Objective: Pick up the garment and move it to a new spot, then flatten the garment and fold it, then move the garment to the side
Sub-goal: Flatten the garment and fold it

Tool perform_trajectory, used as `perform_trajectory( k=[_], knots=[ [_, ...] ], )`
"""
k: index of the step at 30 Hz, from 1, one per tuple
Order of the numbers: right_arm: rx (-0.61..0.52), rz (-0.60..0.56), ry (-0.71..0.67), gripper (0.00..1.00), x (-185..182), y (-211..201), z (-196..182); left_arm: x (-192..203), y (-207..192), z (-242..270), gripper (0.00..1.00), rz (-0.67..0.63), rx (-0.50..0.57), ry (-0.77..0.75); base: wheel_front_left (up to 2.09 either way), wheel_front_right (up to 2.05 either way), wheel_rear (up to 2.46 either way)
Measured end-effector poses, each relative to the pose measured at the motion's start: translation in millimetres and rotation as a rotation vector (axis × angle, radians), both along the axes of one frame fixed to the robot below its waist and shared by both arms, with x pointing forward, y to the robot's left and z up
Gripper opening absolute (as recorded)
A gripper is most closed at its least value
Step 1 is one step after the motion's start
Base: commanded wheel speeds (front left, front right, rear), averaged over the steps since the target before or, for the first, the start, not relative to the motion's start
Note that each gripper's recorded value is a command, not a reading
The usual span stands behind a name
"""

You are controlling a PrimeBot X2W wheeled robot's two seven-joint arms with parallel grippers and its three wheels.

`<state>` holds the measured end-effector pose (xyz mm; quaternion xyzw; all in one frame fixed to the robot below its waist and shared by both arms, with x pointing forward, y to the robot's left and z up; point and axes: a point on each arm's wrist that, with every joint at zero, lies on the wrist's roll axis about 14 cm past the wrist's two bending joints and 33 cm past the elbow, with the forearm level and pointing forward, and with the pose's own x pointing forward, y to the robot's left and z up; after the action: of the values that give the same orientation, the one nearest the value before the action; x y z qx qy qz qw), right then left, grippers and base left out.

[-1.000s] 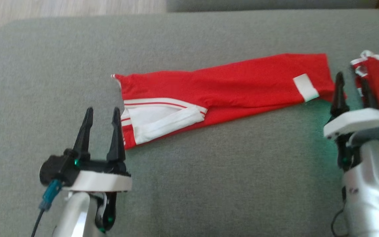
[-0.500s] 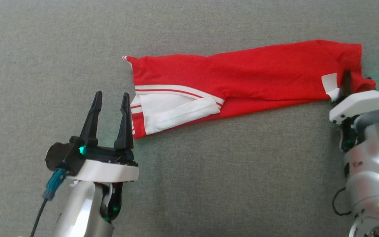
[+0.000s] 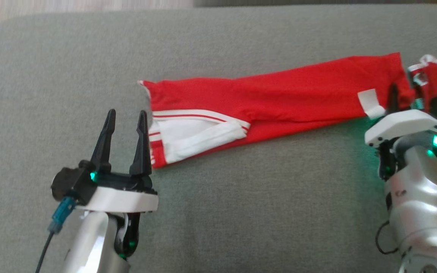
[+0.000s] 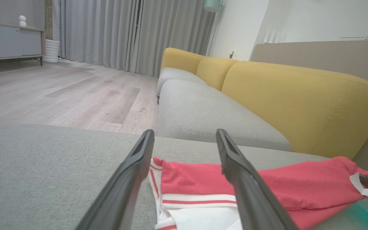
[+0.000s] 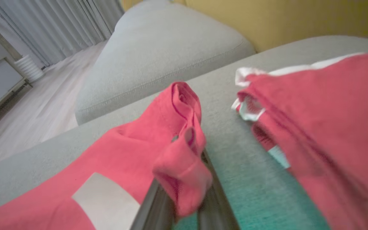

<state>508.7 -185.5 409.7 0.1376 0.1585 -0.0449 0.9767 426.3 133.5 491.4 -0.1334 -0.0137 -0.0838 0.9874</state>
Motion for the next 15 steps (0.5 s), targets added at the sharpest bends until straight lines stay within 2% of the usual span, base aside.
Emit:
perform_trajectory(
  k=[4,10,15],
  knots=[
    [0.0,-0.078,-0.047,0.0,-18.0,-27.6,12.7,-9.2,-5.4,3.0,1.0,-0.013,-0.005,-0.004,0.0,0.0,0.0],
    [-0.023,-0.161,-0.049,0.0,-62.6,-61.2,10.2,-24.9,-9.3,7.5,1.0,-0.026,-0.013,-0.013,0.0,0.0,0.0],
    [-0.037,-0.18,-0.096,0.0,-68.8,-70.7,25.9,-30.8,-13.7,11.2,1.0,-0.038,-0.015,-0.022,0.0,0.0,0.0]
  ],
)
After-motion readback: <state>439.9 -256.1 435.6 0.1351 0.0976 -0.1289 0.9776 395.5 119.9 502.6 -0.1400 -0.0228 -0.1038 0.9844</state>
